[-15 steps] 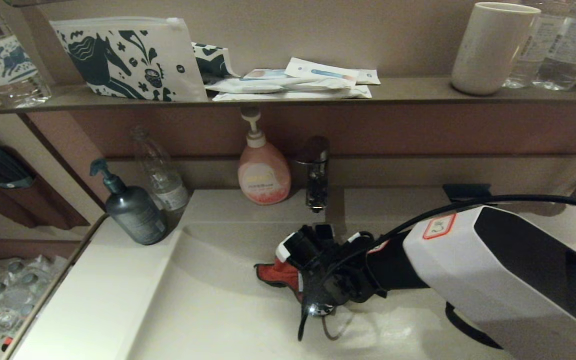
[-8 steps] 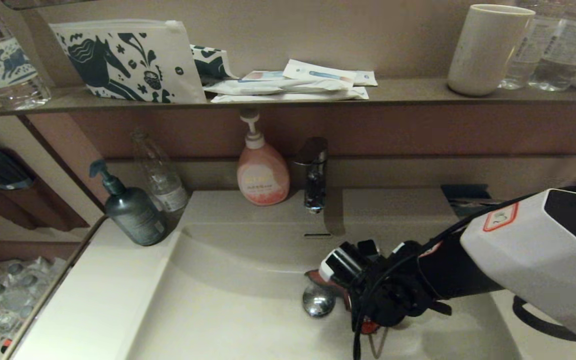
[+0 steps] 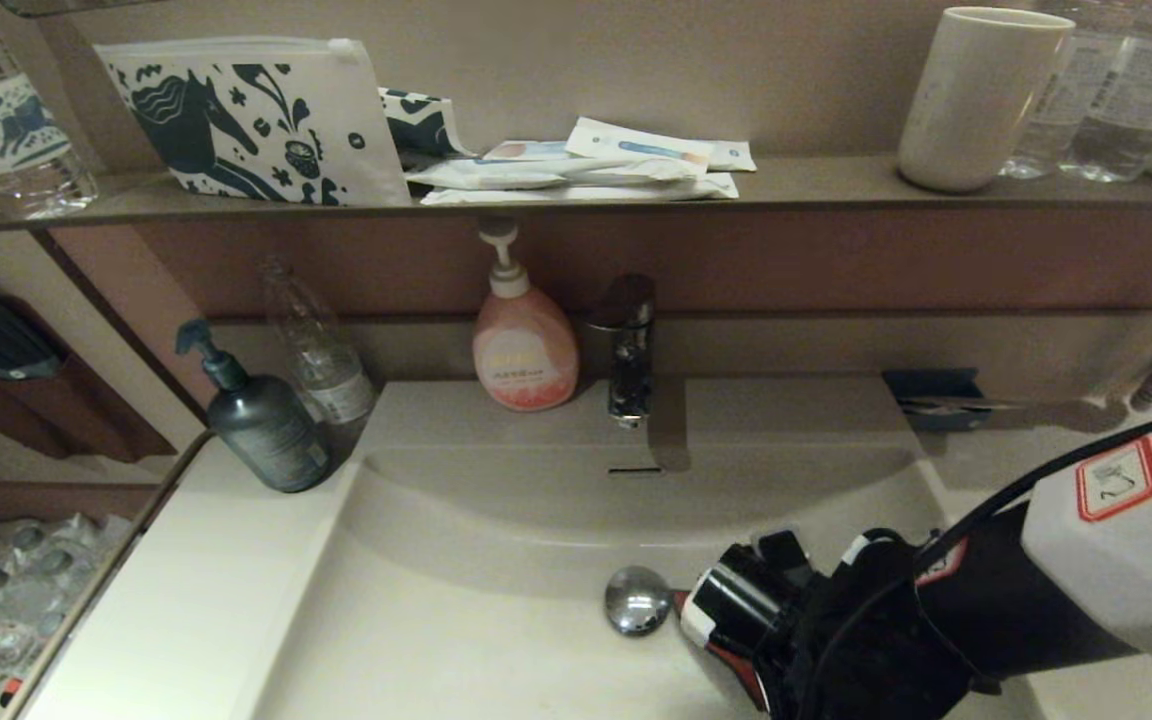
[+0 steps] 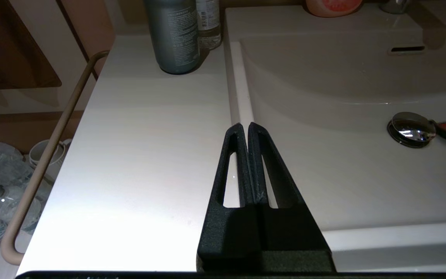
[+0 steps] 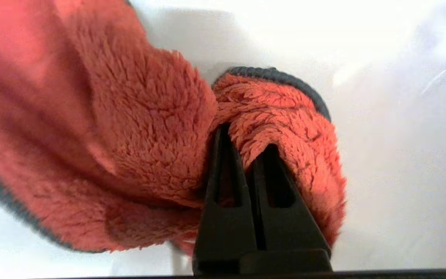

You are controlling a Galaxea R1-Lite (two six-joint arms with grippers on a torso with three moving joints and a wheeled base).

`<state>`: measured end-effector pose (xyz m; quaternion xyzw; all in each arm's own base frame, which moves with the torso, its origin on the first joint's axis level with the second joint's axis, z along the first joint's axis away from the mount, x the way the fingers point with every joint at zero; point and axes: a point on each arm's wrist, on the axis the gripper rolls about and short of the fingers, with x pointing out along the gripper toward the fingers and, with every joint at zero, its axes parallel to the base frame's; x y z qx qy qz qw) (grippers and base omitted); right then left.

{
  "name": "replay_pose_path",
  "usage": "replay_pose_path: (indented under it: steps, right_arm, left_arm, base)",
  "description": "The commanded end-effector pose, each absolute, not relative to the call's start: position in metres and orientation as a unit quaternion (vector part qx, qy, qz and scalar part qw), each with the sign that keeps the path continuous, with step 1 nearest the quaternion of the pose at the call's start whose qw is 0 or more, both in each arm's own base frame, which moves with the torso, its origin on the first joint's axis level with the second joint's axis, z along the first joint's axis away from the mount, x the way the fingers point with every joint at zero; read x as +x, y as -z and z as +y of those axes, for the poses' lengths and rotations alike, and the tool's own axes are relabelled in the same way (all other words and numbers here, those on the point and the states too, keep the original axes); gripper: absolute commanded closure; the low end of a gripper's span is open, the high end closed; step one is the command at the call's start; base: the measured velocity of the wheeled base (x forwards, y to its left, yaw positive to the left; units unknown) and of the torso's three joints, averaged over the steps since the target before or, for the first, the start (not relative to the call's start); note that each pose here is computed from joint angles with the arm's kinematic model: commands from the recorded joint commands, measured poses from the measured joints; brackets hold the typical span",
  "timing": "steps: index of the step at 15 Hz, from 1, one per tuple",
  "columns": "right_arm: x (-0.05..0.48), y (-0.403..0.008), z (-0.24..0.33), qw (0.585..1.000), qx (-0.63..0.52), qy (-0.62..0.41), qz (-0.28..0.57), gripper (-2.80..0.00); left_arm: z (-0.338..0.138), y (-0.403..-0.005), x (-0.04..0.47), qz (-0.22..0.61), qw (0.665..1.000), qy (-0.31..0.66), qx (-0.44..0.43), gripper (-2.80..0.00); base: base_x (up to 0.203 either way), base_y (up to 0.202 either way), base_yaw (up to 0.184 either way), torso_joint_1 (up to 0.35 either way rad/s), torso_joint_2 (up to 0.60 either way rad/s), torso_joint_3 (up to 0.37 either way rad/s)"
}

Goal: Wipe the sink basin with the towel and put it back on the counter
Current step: Wipe the sink

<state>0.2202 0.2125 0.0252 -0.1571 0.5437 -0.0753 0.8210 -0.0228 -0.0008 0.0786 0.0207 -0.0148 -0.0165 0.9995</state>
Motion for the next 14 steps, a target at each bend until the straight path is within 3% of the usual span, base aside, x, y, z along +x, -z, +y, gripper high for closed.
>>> replay_pose_path:
  steps: [1,10,14]
  right_arm:
    - [0.206,-0.027,0.227,0.823,-0.141,0.039,0.549,0.00]
    - [0.231,0.009,0.348,0.840,-0.057,-0.096,0.531,0.00]
    - [0.249,-0.003,0.394,0.860,-0.043,-0.150,0.486,0.00]
  left_arm:
    - [-0.001,-0.079,-0.023,-0.015,1.000,0.017,0.021,0.00]
    - [-0.001,-0.079,-0.023,-0.015,1.000,0.017,0.021,0.00]
    - [-0.001,-0.079,-0.023,-0.015,1.000,0.017,0.021,0.00]
  base:
    - [0.000,0.000,0.000,0.000,0.00,0.000]
    - [0.000,0.000,0.000,0.000,0.00,0.000]
    - [0.000,0.000,0.000,0.000,0.00,0.000]
